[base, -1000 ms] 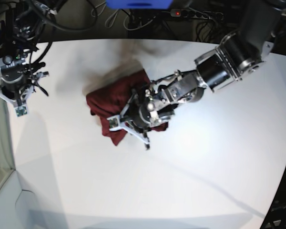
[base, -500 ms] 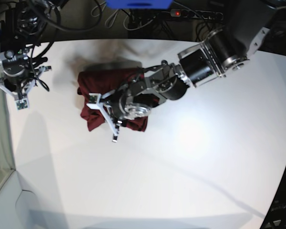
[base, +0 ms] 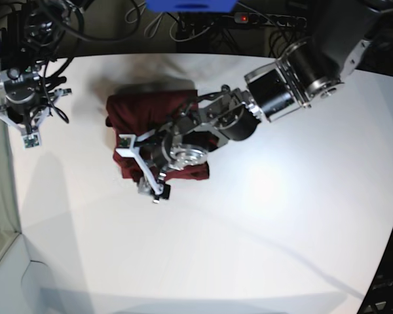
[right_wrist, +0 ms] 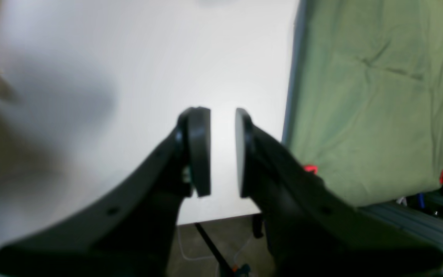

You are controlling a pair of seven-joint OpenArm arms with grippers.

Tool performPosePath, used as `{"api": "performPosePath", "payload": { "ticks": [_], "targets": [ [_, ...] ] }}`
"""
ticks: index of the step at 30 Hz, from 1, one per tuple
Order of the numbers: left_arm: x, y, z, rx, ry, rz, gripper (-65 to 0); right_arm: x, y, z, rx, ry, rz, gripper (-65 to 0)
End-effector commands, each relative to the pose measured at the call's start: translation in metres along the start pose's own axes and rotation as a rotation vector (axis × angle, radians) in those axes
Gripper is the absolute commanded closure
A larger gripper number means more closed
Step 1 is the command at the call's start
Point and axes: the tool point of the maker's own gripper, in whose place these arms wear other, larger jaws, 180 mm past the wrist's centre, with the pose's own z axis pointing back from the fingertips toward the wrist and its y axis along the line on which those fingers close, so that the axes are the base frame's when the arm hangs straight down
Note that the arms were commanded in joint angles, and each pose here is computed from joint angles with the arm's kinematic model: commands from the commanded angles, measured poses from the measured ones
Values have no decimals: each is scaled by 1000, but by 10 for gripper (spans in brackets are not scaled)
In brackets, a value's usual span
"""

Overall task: Layout the t-shirt on the table in an organized manner, then fold the t-shirt properly
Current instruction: 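Push the folded bundle with the left gripper toward the table center, then tuck and press the bundle sides with both grippers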

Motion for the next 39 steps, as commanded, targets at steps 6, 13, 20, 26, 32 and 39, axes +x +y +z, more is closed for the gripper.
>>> {"api": "performPosePath", "payload": {
  "ticks": [6,13,20,26,32,39],
  "targets": [
    [-2,48,7,111,41,-43,-619,9,-6,3,-20,-35,0,-95],
    [-7,87,15,211,69,-15,-619,9,-6,3,-20,-33,0,-95],
    [2,137,36,329,14,131,-619,11,-7,3,-22,-39,-2,-95],
    [-16,156,63,416,50,207,-619,38,20,3,44,-103,41,-95],
    [-71,118,81,409,210,334,-619,74,37,3,84,-182,65,-95],
    [-144,38,90,303,442,521,-618,94,52,-26,155,-169,56,-95]
  ]
}}
